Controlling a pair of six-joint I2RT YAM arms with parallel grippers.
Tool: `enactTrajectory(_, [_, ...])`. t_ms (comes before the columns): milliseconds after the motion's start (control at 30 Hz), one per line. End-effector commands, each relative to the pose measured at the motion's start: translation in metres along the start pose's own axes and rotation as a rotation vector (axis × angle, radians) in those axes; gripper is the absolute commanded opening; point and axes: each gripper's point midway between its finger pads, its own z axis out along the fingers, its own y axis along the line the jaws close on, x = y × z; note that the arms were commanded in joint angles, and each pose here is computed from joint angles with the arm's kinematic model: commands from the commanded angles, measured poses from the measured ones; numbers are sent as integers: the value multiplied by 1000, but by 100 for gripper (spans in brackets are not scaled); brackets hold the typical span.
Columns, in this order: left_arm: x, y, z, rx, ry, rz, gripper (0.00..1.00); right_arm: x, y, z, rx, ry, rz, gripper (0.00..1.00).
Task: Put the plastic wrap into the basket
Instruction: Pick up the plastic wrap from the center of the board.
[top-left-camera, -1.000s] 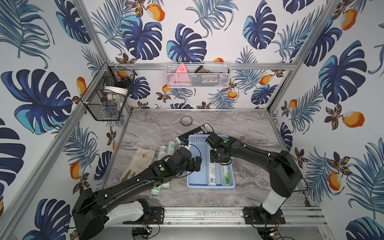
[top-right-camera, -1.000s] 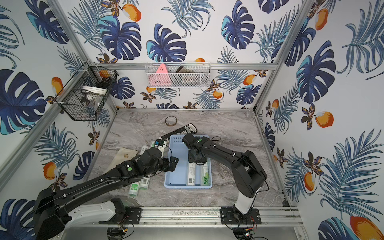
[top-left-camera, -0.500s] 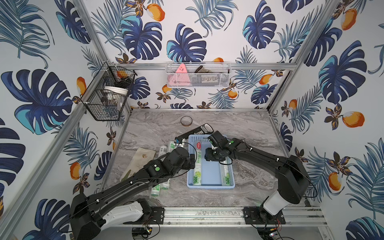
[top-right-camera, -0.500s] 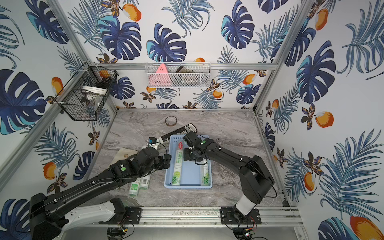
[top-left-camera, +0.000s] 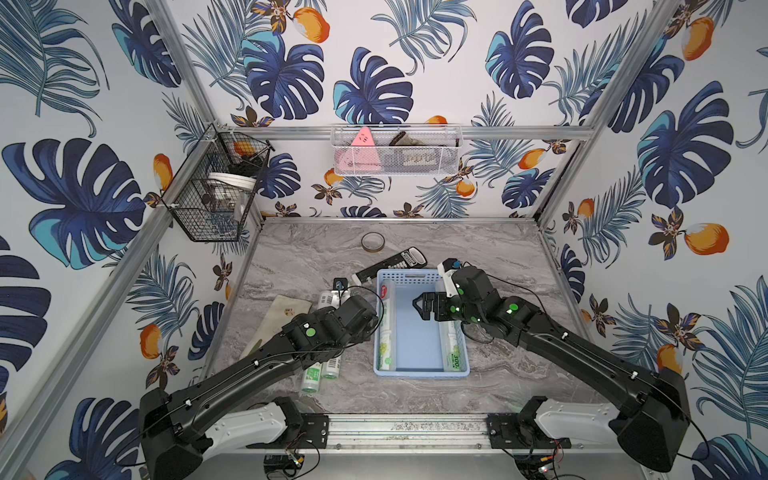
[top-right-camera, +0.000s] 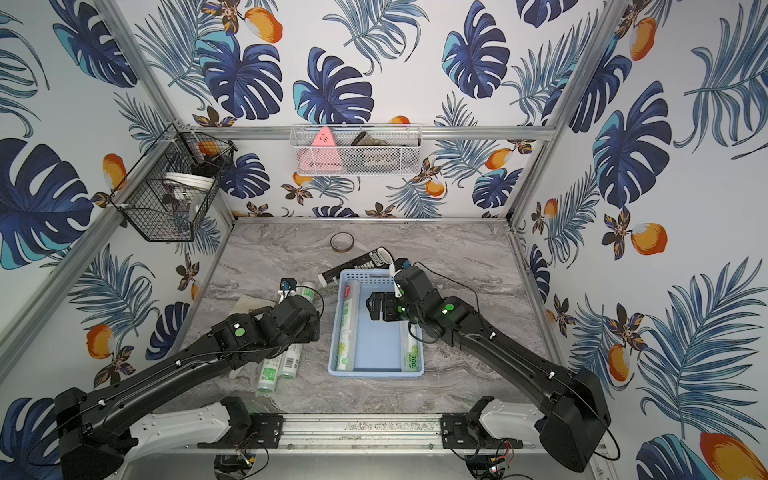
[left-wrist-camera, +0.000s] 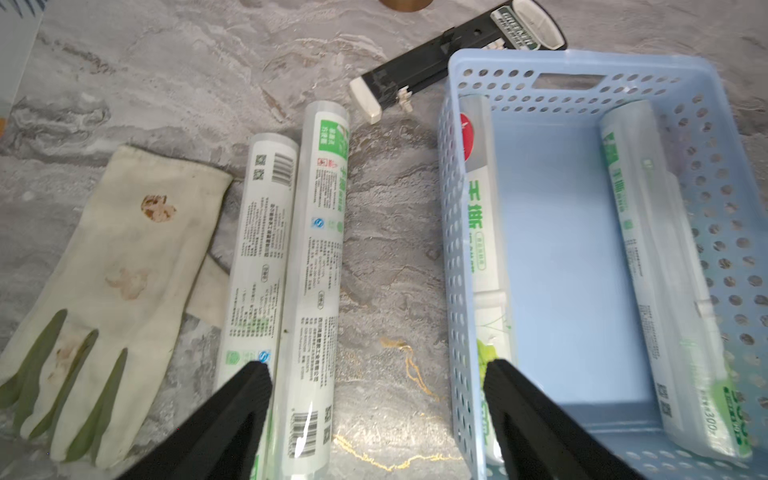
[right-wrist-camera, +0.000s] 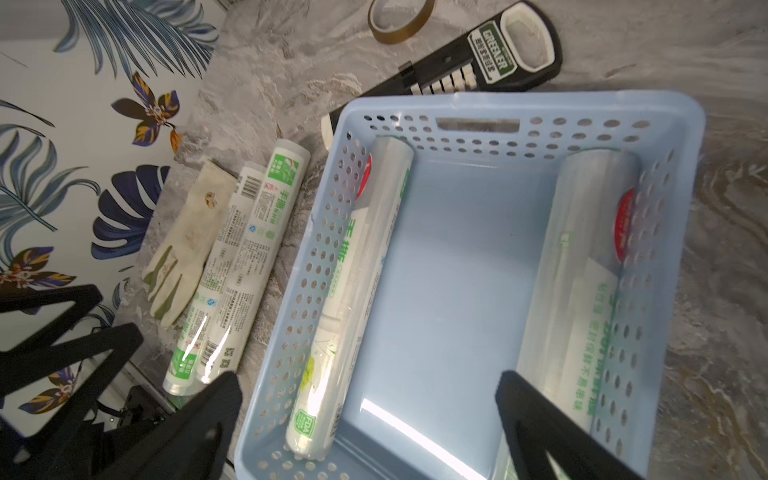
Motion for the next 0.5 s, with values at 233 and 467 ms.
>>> enactTrajectory(233, [4, 19, 39, 18, 180, -123, 73, 6, 65, -12, -363, 148, 8, 100])
enactTrajectory(467, [7, 43, 92, 73, 328, -204, 64, 4, 77, 10, -405, 205, 117, 100])
